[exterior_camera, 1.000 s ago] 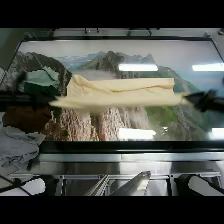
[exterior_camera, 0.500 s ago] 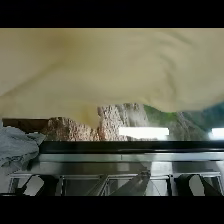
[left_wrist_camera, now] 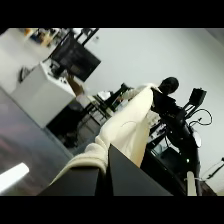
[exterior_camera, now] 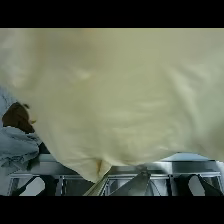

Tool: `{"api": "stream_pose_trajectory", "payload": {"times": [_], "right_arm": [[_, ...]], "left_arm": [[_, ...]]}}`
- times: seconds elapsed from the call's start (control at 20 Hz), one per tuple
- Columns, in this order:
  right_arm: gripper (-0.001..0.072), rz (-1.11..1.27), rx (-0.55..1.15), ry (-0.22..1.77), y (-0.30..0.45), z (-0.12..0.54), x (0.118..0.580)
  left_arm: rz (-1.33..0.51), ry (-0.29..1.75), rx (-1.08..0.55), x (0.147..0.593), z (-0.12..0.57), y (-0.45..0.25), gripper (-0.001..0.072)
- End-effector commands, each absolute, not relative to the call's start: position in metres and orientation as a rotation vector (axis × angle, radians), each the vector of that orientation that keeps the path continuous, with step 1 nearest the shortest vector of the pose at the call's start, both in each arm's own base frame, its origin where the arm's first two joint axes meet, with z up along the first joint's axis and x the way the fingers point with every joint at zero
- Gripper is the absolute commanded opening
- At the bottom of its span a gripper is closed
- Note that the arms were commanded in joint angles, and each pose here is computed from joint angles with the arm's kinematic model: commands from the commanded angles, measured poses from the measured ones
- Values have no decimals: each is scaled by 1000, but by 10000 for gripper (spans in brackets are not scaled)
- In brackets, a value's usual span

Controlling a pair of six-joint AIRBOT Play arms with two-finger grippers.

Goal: Fold the shirts.

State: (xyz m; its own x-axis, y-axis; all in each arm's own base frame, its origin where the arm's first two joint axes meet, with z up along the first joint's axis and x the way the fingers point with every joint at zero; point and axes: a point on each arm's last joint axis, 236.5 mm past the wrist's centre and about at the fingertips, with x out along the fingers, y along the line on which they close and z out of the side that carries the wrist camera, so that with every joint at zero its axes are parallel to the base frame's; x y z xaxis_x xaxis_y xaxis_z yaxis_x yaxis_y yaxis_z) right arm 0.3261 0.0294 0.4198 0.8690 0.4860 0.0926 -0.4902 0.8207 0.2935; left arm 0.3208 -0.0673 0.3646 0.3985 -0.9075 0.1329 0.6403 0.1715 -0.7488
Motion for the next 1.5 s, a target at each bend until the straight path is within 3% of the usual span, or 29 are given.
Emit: {"api": "stream_pose_trajectory", "payload": {"times": [0.0,0.2,0.35,0.55,0.7,0.85,1.05,1.25,1.45], "right_arm": [[27,445,389,282,20,280,392],[27,375,577,556,6,123,457],[27,371,798,621,-1,44,496],[26,389,956,622,-12,0,537],[26,426,991,622,-17,-4,559],[27,489,956,653,-13,-9,562],[27,463,845,814,-28,-45,532],[26,428,725,962,-44,-82,504],[28,428,699,961,-44,-90,506]], "left_arm": [[-1002,717,-864,395,243,-96,21],[-906,917,-935,472,125,-100,18],[-929,1020,-895,514,65,-119,17],[-874,1085,-787,563,25,-130,16],[-747,994,-803,595,22,-112,17],[-786,1044,-778,572,4,-115,17],[-845,1260,-710,524,-25,-131,16],[-716,1457,-538,498,-71,-127,17],[-621,1522,-438,493,-92,-124,16]]}}
